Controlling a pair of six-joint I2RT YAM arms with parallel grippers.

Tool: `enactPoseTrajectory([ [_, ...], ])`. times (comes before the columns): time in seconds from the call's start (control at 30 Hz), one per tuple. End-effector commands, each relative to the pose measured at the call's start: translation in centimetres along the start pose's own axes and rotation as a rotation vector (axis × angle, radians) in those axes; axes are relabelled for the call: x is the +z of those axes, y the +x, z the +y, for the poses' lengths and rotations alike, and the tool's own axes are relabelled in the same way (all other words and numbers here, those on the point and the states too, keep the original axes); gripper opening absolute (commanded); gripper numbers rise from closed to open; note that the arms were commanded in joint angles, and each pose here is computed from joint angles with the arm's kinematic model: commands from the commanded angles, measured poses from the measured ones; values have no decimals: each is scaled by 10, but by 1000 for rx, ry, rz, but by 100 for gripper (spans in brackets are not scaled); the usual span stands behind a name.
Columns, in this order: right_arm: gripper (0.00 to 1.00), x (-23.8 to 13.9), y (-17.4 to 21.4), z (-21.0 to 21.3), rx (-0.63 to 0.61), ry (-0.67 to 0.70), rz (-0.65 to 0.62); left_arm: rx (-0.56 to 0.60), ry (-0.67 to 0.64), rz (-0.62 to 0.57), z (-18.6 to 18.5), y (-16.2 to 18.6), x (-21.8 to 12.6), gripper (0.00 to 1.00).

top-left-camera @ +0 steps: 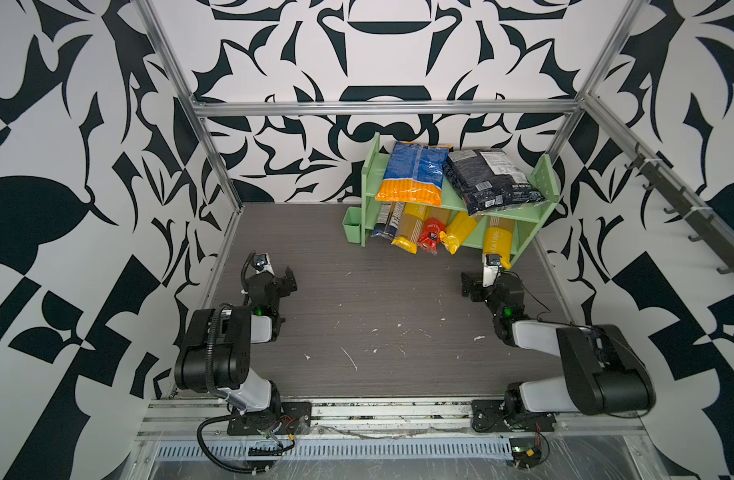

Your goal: Place and organize the pasta boxes and bags onto the shelf

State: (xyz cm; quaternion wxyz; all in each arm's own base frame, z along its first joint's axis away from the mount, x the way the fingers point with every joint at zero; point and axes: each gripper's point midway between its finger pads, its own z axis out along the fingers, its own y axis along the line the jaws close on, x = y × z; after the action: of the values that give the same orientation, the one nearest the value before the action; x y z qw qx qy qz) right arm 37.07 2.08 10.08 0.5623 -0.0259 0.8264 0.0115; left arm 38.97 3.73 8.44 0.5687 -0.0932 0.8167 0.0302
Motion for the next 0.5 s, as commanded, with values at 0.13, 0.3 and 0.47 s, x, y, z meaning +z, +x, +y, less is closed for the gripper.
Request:
enactPoseTrajectory([
  [0.13,100,-8,-9,-2,-2,12,-44,0,2,-21,0,-7,1,99],
  [0.3,100,6,5,-7,-3,41,-47,1,2,-22,0,-7,1,99],
  [0.47,100,17,15,-18,30,100,-3,-1,2,-22,0,-7,1,99],
])
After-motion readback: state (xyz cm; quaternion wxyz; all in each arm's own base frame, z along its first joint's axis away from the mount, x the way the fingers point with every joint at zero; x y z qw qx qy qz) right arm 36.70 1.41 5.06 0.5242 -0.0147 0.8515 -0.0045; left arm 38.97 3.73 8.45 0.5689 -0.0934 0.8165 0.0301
